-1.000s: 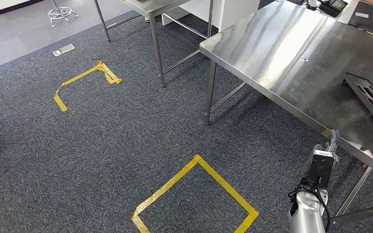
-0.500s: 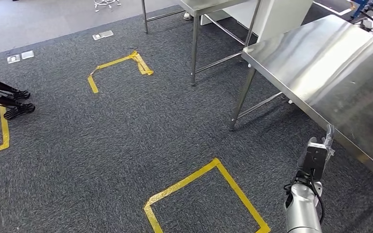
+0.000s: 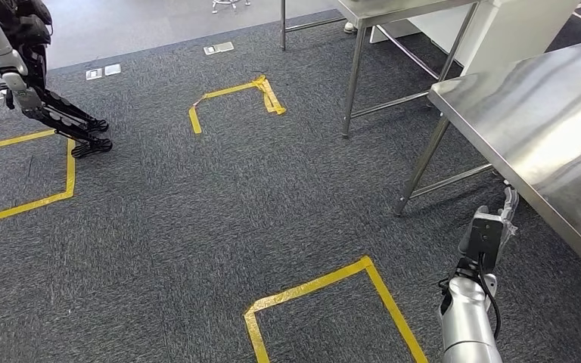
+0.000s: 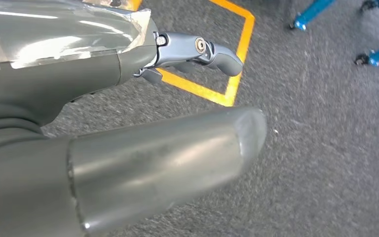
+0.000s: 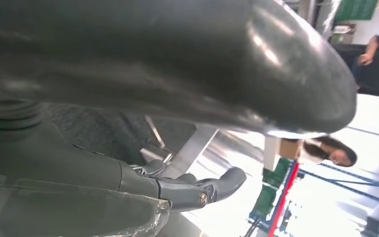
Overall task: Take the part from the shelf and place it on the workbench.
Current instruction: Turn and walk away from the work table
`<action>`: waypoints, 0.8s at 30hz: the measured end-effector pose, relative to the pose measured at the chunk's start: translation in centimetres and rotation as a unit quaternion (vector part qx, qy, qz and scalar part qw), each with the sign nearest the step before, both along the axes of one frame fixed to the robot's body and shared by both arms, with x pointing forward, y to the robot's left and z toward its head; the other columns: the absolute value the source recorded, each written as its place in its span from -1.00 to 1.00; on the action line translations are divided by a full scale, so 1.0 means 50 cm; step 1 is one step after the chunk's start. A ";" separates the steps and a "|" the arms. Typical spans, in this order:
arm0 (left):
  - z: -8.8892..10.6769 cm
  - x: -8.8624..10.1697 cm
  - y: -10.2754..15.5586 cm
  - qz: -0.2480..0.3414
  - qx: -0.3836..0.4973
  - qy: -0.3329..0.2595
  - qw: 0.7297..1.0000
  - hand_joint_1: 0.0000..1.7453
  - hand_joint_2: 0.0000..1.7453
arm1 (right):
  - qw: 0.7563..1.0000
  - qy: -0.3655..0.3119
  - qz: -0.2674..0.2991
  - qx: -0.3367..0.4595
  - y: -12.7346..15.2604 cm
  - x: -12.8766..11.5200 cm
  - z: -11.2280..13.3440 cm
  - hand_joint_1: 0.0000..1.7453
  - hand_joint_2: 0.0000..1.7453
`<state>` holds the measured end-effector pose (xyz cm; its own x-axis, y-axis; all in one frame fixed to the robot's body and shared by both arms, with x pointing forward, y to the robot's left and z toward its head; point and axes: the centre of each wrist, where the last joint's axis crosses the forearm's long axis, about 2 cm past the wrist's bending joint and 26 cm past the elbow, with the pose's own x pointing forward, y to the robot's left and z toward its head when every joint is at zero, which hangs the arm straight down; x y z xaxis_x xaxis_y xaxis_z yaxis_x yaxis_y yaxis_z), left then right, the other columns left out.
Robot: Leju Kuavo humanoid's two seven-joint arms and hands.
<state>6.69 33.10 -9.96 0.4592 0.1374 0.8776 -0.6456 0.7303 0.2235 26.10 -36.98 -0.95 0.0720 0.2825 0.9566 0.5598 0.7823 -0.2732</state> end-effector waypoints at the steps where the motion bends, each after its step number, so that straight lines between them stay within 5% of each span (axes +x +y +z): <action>1: 0.000 0.002 -0.001 0.000 0.000 -0.001 1.000 -1.00 -1.00 | 1.000 0.000 -0.002 -0.001 -0.001 0.001 0.000 -1.00 -1.00; 24: 0.006 0.035 -0.007 -0.004 0.002 -0.015 1.000 -1.00 -1.00 | 1.000 0.016 -0.012 -0.009 -0.016 -0.023 -0.013 -1.00 -1.00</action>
